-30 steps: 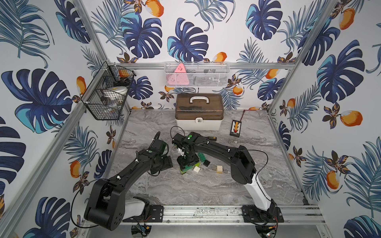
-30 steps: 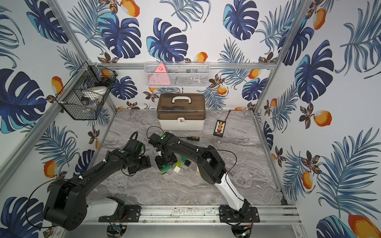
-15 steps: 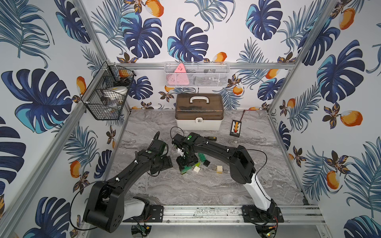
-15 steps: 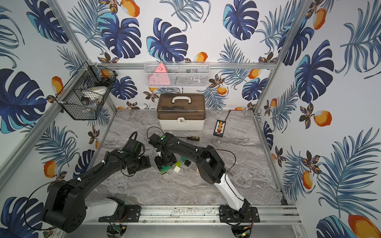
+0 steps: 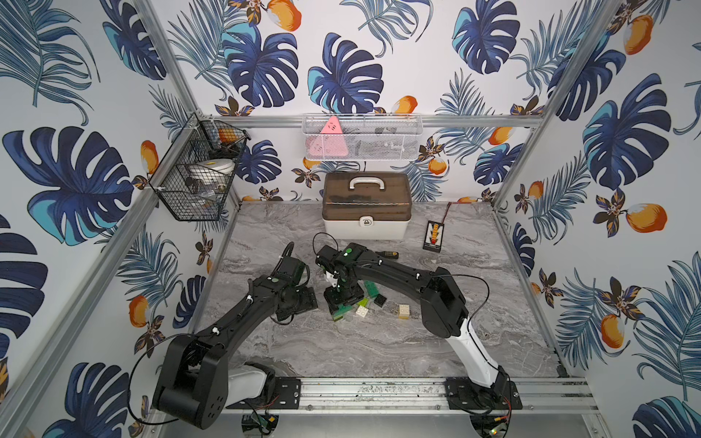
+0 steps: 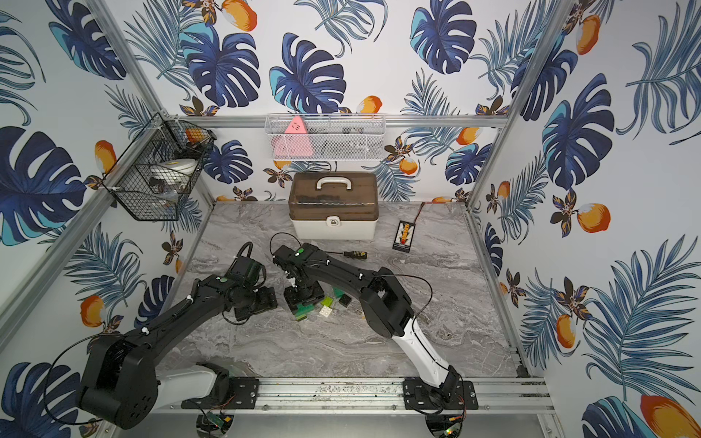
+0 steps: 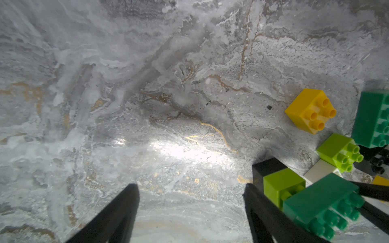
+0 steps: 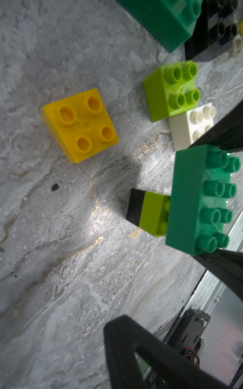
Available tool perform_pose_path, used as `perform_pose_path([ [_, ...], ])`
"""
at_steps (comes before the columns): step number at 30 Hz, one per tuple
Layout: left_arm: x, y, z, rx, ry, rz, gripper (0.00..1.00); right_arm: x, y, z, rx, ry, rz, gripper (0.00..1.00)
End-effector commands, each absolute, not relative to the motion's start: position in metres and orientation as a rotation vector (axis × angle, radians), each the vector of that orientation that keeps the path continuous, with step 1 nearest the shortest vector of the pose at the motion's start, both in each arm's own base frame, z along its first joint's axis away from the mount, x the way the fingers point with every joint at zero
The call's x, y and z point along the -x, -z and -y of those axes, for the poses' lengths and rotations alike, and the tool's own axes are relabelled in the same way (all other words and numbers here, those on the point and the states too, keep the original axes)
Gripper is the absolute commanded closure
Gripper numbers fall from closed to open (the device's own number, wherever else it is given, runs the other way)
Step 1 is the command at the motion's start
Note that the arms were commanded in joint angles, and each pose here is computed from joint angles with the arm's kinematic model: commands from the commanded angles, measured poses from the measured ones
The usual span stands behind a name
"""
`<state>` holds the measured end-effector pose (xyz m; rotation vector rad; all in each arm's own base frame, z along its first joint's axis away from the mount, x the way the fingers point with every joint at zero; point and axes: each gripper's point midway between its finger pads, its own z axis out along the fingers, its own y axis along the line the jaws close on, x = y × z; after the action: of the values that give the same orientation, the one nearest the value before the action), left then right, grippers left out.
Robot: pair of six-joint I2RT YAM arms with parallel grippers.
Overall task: Assemble a giraffe with lego
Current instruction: Assemble the lego brick with the lego brick.
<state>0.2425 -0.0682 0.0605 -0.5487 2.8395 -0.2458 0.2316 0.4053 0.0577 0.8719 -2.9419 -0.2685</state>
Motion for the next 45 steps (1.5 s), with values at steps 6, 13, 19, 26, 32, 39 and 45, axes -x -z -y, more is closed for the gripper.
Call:
perform_pose_path([
  [6, -0.2406, -0.0607, 0.0674, 0.551, 0.245, -2.841, 0.16, -0.2273, -0.0439, -0.3847, -0.884, 0.110, 2.910, 0.53],
  [13, -0.2401, -0.0601, 0.0682, 0.548, 0.253, -2.843, 0.16, -0.2267, -0.0442, -0.3839, -0.892, 0.098, 2.901, 0.53],
  [19, -0.2400, -0.0582, 0.0698, 0.542, 0.263, -2.850, 0.16, -0.2271, -0.0416, -0.3848, -0.900, 0.093, 2.892, 0.53],
  [26, -0.2402, -0.0579, 0.0696, 0.540, 0.257, -2.850, 0.16, -0.2275, -0.0393, -0.3883, -0.897, 0.103, 2.887, 0.52],
  [32, -0.2398, -0.0573, 0.0680, 0.540, 0.245, -2.849, 0.16, -0.2263, -0.0363, -0.3887, -0.857, 0.107, 2.885, 0.52],
  [39, -0.2403, -0.0569, 0.0669, 0.539, 0.240, -2.845, 0.16, -0.2264, -0.0360, -0.3862, -0.834, 0.078, 2.884, 0.52],
  [45, -0.2416, -0.0575, 0.0674, 0.529, 0.242, -2.841, 0.16, -0.2287, -0.0352, -0.3865, -0.814, 0.067, 2.899, 0.52],
])
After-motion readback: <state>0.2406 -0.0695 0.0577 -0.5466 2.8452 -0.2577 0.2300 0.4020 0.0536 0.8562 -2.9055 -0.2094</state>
